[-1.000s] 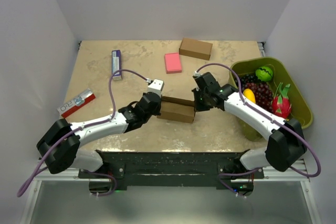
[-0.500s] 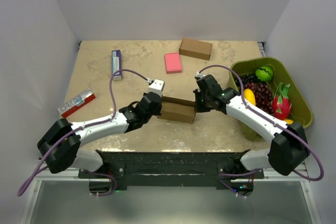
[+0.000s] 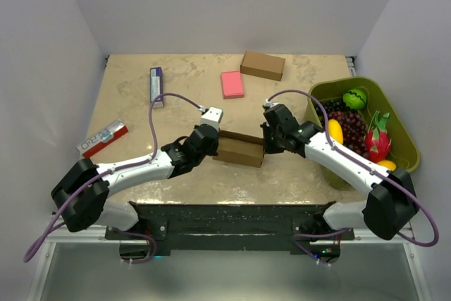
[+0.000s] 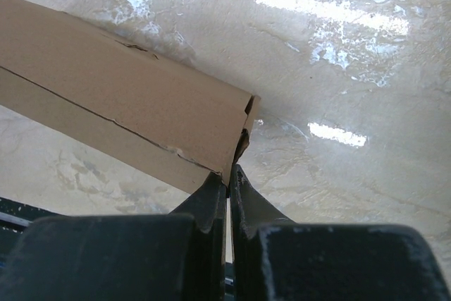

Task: Fold the paper box

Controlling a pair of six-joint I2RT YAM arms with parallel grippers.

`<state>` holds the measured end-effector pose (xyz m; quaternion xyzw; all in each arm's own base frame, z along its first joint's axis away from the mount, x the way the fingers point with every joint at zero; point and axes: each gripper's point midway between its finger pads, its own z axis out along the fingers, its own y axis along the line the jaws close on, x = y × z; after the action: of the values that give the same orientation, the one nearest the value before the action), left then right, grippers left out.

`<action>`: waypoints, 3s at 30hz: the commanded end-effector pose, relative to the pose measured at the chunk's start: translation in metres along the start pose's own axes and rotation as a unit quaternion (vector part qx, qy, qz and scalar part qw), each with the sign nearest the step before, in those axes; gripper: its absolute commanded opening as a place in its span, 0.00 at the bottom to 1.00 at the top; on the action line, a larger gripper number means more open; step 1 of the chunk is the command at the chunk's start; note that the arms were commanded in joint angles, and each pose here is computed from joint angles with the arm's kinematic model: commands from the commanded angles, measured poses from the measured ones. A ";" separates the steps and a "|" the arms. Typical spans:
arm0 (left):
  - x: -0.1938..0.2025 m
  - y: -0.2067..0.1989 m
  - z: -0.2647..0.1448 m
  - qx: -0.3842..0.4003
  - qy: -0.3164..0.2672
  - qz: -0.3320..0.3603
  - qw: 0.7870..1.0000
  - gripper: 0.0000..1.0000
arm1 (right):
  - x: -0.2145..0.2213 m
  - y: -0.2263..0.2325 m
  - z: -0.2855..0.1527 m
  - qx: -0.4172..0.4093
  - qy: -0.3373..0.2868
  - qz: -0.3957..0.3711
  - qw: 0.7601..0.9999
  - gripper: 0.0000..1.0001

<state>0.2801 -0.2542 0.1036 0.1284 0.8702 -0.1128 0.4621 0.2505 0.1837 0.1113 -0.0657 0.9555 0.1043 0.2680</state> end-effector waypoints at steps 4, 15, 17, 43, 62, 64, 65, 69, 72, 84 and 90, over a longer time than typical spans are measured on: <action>0.080 0.002 -0.010 0.015 0.142 0.039 0.989 0.00 | 0.040 0.006 0.008 -0.003 0.056 0.004 0.998 0.00; 0.079 0.003 -0.010 0.011 0.141 0.042 0.989 0.00 | 0.067 0.006 0.012 0.025 0.071 -0.007 0.997 0.00; 0.078 0.003 -0.010 0.011 0.140 0.042 0.989 0.00 | 0.069 0.001 0.009 0.035 0.071 -0.007 0.997 0.00; 0.079 0.007 -0.013 0.005 0.139 0.056 0.989 0.00 | 0.010 0.016 -0.047 0.009 -0.027 0.011 1.000 0.52; 0.080 0.005 -0.014 0.007 0.142 0.055 0.988 0.00 | -0.031 0.005 -0.037 0.075 -0.094 -0.012 0.993 0.32; 0.081 0.005 -0.013 0.007 0.144 0.056 0.988 0.00 | -0.032 0.004 -0.036 0.077 -0.096 -0.014 0.992 0.31; 0.081 0.006 -0.013 0.006 0.145 0.057 0.988 0.00 | -0.033 0.003 -0.036 0.080 -0.098 -0.015 0.992 0.29; 0.081 0.005 -0.013 0.007 0.145 0.057 0.988 0.00 | -0.033 0.001 -0.032 0.085 -0.102 -0.021 0.991 0.24; 0.081 0.005 -0.013 0.007 0.145 0.057 0.988 0.00 | -0.033 0.003 -0.028 0.081 -0.103 -0.024 0.991 0.20; 0.082 0.005 -0.012 0.002 0.146 0.051 0.988 0.00 | -0.014 0.009 -0.019 0.055 -0.074 -0.024 0.995 0.00; 0.081 0.002 -0.011 0.006 0.145 0.050 0.988 0.00 | 0.002 0.009 -0.019 0.050 -0.062 -0.011 0.997 0.00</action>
<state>0.2757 -0.2600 0.1032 0.1387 0.8721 -0.1160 0.4546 0.2525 0.1789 0.1367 -0.0589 0.9338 0.0308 0.3517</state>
